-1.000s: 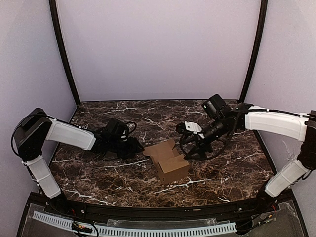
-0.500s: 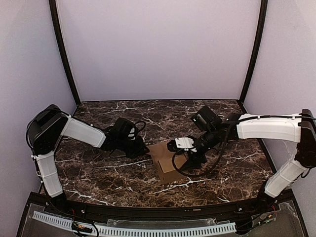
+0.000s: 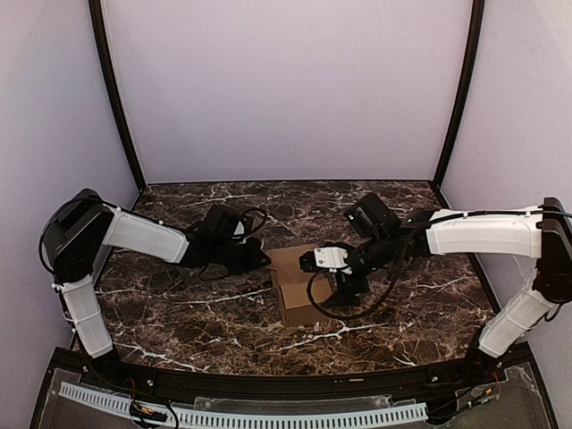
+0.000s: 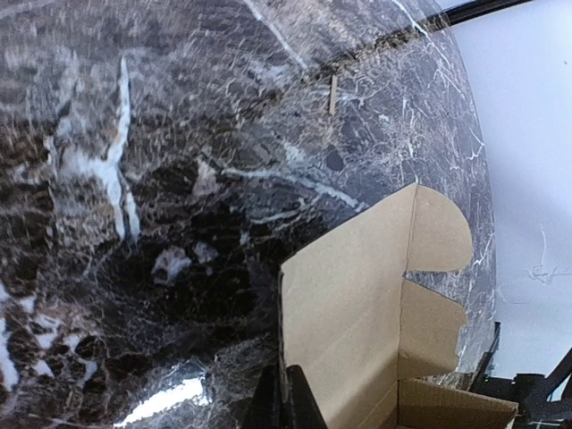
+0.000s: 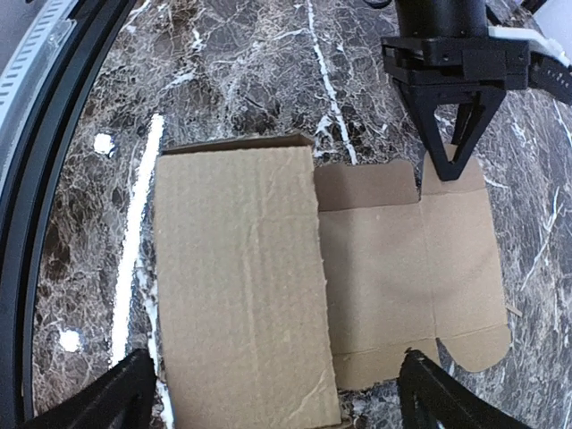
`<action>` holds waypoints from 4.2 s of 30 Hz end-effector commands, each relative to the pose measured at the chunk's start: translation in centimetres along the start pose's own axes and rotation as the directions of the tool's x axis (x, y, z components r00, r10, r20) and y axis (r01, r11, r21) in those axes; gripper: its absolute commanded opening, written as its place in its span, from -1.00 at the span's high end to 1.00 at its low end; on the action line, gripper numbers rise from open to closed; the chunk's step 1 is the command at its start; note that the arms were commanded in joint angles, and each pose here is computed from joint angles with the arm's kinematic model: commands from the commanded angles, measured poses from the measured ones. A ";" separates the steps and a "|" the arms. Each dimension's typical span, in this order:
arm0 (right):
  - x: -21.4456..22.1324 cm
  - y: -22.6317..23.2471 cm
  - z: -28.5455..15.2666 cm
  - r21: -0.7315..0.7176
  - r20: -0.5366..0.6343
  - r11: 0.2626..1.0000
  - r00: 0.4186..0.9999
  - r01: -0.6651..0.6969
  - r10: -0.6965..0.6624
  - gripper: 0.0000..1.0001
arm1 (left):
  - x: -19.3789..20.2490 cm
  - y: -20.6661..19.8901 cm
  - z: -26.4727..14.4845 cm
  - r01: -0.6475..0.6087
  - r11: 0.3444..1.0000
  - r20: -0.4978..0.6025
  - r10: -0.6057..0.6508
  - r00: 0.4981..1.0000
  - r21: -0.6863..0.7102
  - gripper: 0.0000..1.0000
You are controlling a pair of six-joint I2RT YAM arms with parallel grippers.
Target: Fold the paper box
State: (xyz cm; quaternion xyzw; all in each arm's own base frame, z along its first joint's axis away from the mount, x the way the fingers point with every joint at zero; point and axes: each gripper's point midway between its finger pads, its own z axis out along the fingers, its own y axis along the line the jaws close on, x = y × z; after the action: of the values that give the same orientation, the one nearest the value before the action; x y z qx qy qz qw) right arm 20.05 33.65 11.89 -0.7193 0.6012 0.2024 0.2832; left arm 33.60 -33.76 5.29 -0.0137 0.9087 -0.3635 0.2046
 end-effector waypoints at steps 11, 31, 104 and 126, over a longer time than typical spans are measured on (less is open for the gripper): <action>-2.0 -12.7 -11.8 0.115 0.430 0.903 0.840 -0.415 0.332 -0.97 | -8.7 -4.4 -7.0 -0.512 0.835 0.423 0.546 0.723 -0.203 0.98; -0.5 -14.8 -11.5 0.085 0.528 0.838 0.737 -0.539 0.421 -0.68 | -4.8 -12.8 -10.9 -0.647 0.321 0.511 0.851 -0.123 -0.691 0.98; 3.6 -14.5 -3.6 -0.069 0.361 0.618 0.558 -0.783 0.748 1.00 | -1.2 -12.0 -3.0 -0.433 0.799 0.112 0.518 0.848 -0.418 0.98; 4.7 -11.0 -9.3 -0.082 0.343 0.653 0.594 -0.753 0.728 0.42 | -2.7 -10.5 -5.1 -0.493 0.736 0.168 0.620 0.767 -0.464 0.41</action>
State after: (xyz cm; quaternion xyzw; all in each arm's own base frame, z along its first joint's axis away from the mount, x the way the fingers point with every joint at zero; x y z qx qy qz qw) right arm 32.01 27.97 19.14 -0.3234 0.7797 0.4316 0.3180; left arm 32.90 -37.93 13.93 0.1386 0.8928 -0.0685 0.4231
